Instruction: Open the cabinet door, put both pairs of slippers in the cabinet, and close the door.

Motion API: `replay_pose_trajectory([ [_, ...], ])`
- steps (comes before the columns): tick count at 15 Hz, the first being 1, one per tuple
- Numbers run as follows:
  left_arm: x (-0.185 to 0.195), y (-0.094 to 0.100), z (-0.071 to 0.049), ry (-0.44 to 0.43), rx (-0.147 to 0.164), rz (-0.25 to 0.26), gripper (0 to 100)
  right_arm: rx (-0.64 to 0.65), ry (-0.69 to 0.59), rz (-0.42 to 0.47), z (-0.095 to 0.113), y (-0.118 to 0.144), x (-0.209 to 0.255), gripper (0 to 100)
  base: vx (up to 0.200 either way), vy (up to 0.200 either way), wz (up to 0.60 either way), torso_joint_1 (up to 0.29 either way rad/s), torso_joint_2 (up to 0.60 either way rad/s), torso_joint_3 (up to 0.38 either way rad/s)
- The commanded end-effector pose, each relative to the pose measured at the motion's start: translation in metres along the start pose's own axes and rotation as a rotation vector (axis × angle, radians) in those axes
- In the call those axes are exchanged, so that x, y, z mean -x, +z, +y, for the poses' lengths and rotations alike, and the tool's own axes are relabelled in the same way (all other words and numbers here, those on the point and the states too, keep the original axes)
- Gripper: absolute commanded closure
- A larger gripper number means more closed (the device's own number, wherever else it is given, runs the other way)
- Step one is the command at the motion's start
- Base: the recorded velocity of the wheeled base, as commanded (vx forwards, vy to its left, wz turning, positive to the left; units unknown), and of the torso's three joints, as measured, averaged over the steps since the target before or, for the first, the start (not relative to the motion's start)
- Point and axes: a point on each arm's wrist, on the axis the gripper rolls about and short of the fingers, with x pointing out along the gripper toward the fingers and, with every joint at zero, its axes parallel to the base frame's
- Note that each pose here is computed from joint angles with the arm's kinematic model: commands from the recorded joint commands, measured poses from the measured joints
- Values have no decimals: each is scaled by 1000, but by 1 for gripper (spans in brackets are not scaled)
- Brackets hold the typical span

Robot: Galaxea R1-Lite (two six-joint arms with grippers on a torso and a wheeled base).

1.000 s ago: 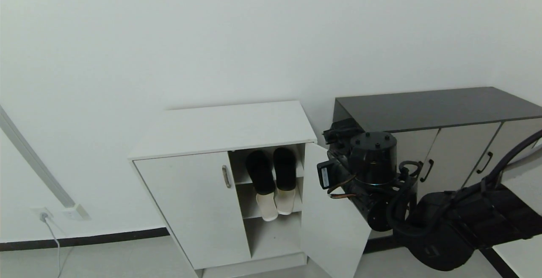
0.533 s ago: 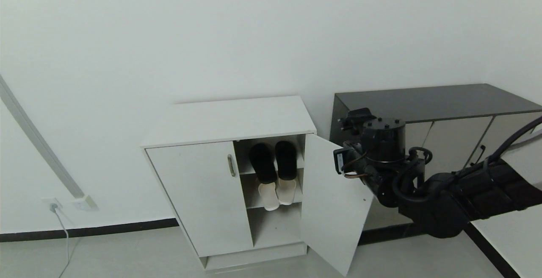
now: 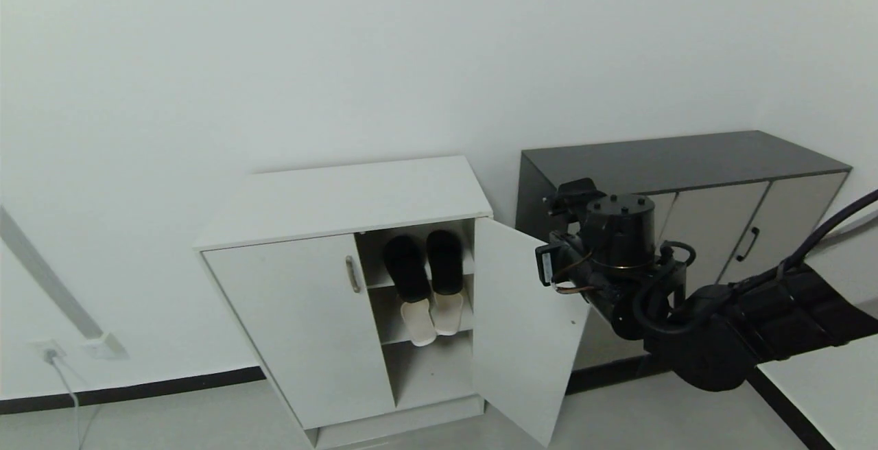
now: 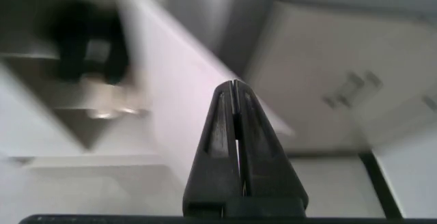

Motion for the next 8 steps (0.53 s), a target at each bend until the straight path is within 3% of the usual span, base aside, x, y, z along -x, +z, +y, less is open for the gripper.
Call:
replay_pose_trajectory([
  [1,0,0,0,2,0,-2,100,3,-10,10,-3,-3,-6,100,0,0,0,-12,95,36],
  [6,0,0,0,2,0,-2,100,-51,-60,-28,-26,3,-56,100,0,0,0,-1,12,4],
  [8,0,0,0,2,0,-2,100,-99,-80,1,-32,9,-69,100,0,0,0,0,0,0],
])
